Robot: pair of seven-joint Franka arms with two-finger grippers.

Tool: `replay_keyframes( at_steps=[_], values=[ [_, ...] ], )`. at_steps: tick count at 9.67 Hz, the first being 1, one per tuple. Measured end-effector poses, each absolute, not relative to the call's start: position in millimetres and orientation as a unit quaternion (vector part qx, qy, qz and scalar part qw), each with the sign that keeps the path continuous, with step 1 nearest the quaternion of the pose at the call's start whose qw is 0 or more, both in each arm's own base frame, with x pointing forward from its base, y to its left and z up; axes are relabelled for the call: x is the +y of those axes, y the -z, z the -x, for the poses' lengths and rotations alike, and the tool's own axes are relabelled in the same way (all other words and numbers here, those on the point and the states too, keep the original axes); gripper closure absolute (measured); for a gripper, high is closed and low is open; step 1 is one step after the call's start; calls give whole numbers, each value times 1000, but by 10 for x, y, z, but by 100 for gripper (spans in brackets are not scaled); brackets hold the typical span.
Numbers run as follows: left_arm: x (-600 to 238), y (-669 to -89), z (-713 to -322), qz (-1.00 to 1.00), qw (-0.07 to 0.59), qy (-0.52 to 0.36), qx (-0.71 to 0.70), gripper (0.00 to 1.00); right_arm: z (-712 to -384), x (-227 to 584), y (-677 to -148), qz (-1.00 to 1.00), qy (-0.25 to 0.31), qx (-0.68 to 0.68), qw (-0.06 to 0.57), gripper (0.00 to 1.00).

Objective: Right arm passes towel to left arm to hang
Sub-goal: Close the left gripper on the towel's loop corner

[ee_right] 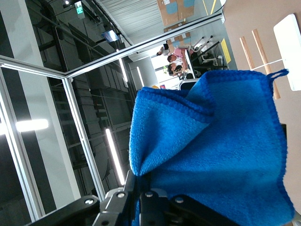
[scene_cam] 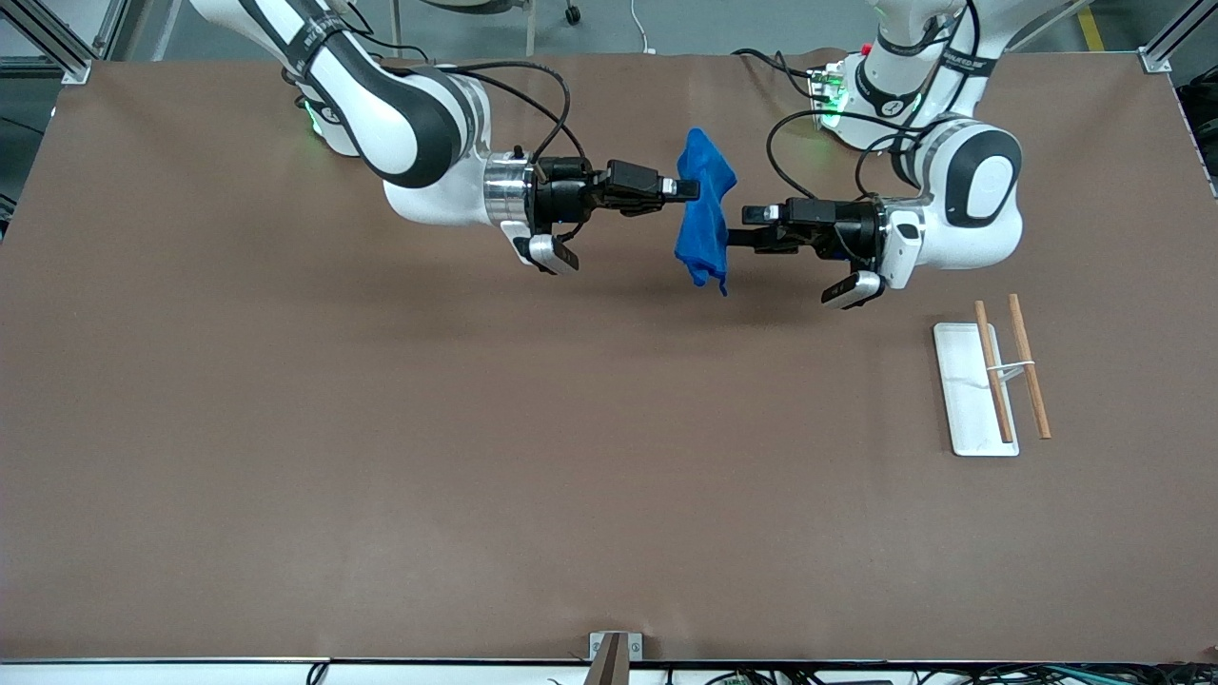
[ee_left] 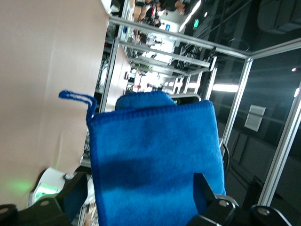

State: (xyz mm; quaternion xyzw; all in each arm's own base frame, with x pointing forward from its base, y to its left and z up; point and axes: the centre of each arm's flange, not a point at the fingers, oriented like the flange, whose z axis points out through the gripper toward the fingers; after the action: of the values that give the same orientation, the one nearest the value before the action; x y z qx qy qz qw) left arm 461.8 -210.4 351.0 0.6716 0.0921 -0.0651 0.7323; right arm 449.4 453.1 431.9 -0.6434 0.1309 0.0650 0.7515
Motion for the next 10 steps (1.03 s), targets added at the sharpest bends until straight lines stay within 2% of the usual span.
replay_keyframes(
  at_steps=[3, 10],
  values=[
    [-2385, -3519, -4609, -655, 743, 20, 138, 1, -4495, 4532, -4322, 643, -64, 131, 752, 95],
    [-2428, -3335, -4551, -661, 735, 10, 148, 0, -4495, 4532, -4322, 643, -63, 130, 752, 95]
  ],
)
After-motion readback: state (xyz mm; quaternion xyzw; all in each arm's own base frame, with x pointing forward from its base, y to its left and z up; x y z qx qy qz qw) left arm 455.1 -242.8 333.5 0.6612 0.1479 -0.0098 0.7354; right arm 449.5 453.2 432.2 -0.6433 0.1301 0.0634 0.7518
